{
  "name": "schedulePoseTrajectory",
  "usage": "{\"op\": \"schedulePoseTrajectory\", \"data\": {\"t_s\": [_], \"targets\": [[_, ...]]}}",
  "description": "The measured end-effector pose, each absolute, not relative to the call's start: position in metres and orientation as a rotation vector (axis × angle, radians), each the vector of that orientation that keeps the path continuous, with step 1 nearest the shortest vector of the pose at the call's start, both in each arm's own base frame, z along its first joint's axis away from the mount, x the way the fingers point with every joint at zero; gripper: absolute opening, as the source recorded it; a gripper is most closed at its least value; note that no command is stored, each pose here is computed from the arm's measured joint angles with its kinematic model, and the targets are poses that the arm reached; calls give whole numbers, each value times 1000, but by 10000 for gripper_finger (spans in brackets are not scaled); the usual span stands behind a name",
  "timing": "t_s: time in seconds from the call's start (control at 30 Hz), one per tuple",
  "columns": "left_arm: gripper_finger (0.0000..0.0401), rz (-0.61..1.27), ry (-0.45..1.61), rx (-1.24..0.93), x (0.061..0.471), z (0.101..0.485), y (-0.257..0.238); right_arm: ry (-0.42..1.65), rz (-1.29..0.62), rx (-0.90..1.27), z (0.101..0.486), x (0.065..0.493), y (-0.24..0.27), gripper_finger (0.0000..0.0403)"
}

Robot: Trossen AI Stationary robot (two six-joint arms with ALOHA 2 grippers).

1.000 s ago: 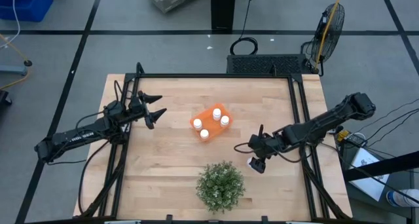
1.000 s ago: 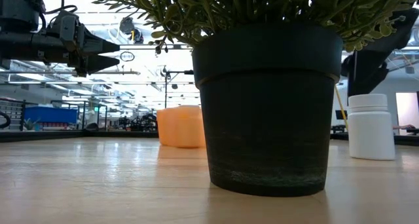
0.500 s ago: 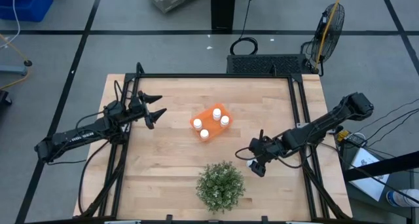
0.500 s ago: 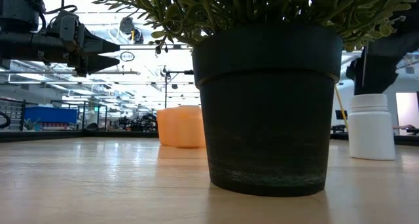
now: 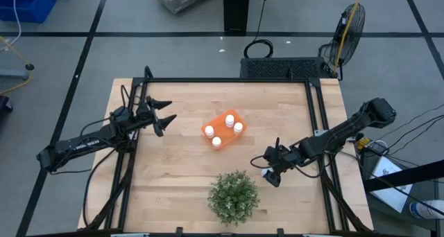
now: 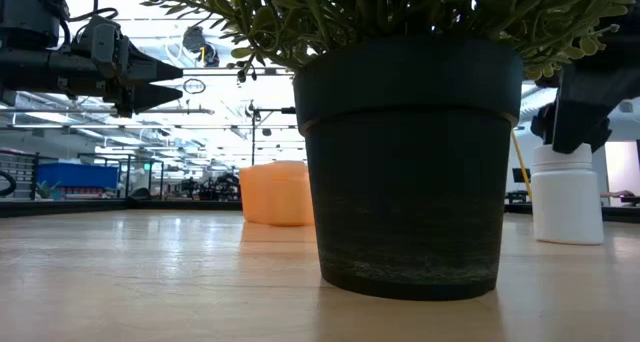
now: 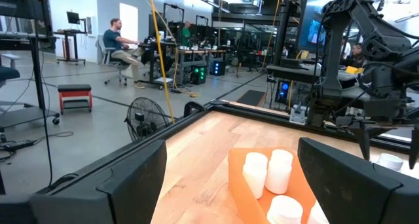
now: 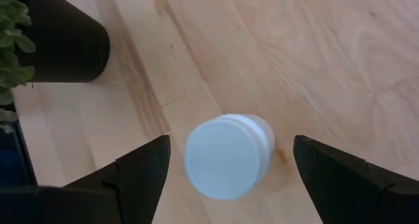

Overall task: Pick and place pill bottles into a basket
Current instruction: Put the white pill bottle into the orange bin

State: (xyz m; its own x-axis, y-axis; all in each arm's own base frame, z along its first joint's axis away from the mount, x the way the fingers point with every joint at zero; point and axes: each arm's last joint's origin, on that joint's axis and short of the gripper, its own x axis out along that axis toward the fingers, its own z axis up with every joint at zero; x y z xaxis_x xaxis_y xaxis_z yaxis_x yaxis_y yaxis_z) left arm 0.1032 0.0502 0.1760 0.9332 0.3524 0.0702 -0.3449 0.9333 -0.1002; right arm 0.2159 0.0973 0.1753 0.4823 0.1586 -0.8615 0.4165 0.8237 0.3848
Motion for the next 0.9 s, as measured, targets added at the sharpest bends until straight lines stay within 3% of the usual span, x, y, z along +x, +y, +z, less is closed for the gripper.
{"op": "schedulePoseTrajectory", "data": {"t_s": [0.4,0.77,0.9], "targets": [[349,357,-88,-87,103,176,50,1094,-181,606,174,214,96,302],[349,357,-88,-87,103,176,50,1075,-157,597,176,216,97,157],[349,357,-88,-87,103,176,50,1063,-130,574,176,217,98,145]]}}
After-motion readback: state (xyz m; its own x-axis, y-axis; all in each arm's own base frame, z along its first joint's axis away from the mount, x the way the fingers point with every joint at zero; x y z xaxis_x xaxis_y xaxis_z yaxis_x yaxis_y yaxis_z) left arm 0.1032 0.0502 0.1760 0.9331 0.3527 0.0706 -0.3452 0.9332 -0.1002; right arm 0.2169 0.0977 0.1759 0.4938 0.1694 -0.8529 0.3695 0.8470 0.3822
